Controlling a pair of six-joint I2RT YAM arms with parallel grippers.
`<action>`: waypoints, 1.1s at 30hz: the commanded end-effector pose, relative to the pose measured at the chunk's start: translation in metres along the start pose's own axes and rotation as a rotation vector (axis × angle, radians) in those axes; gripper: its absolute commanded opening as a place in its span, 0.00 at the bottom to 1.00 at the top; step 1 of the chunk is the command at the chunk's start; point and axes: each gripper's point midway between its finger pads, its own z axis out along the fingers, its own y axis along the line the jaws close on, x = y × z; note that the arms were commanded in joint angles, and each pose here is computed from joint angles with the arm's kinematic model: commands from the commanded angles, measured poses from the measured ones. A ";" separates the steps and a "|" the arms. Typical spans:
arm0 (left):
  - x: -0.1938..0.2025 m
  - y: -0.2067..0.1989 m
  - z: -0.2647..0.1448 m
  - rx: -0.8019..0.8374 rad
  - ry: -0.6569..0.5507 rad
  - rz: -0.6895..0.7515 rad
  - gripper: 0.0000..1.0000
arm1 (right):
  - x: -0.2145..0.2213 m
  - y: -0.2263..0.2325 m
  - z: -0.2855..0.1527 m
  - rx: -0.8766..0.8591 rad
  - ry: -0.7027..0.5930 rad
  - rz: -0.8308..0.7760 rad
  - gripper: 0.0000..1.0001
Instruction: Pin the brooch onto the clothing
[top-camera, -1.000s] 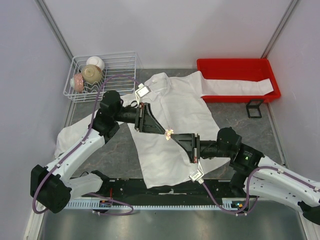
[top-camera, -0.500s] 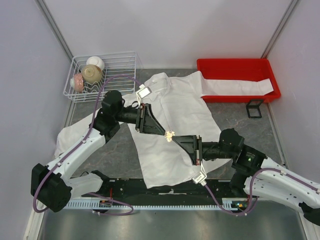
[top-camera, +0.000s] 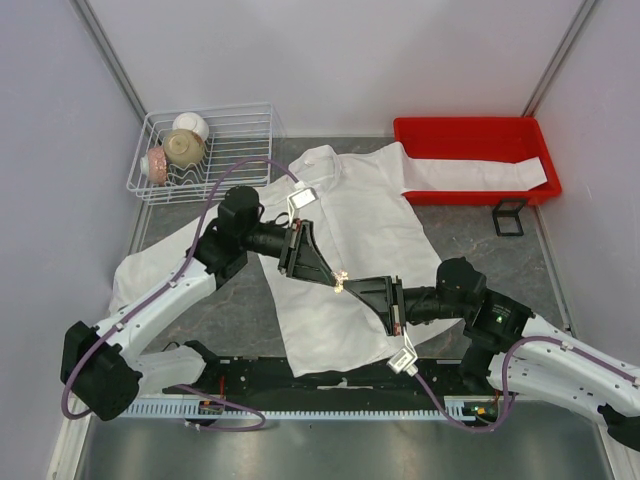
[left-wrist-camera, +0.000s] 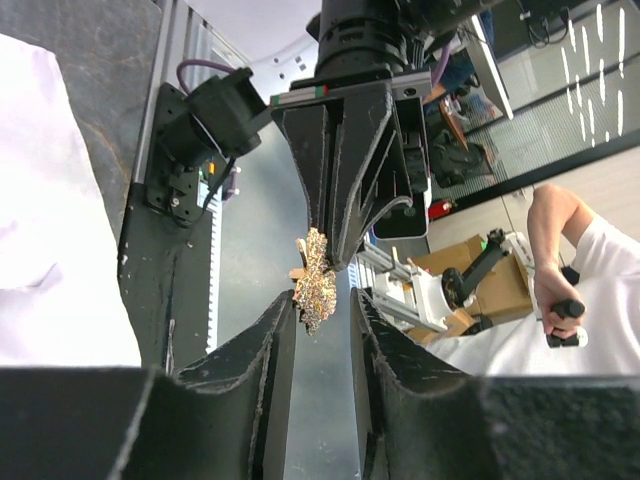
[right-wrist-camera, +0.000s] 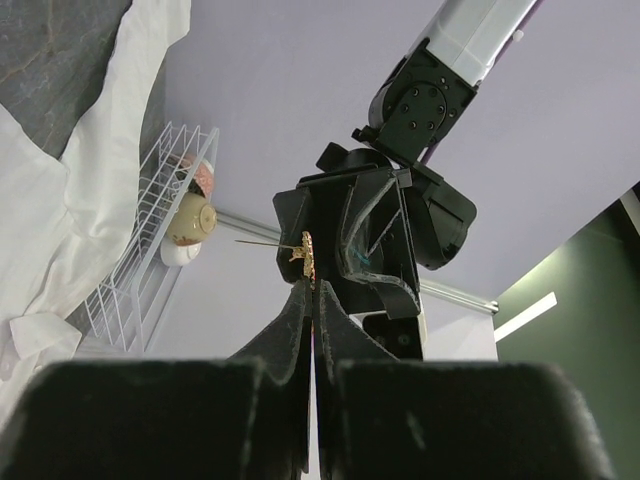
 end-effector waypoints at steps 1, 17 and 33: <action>-0.004 -0.017 0.005 0.050 0.022 0.084 0.32 | -0.006 -0.017 0.000 0.039 -0.039 -0.038 0.00; -0.038 0.006 -0.019 -0.151 -0.171 0.187 0.02 | 0.078 -0.008 -0.047 0.110 0.479 0.484 0.66; -0.122 0.080 -0.069 -0.787 -0.711 -0.251 0.02 | 0.103 -0.032 -0.055 0.410 0.554 1.027 0.59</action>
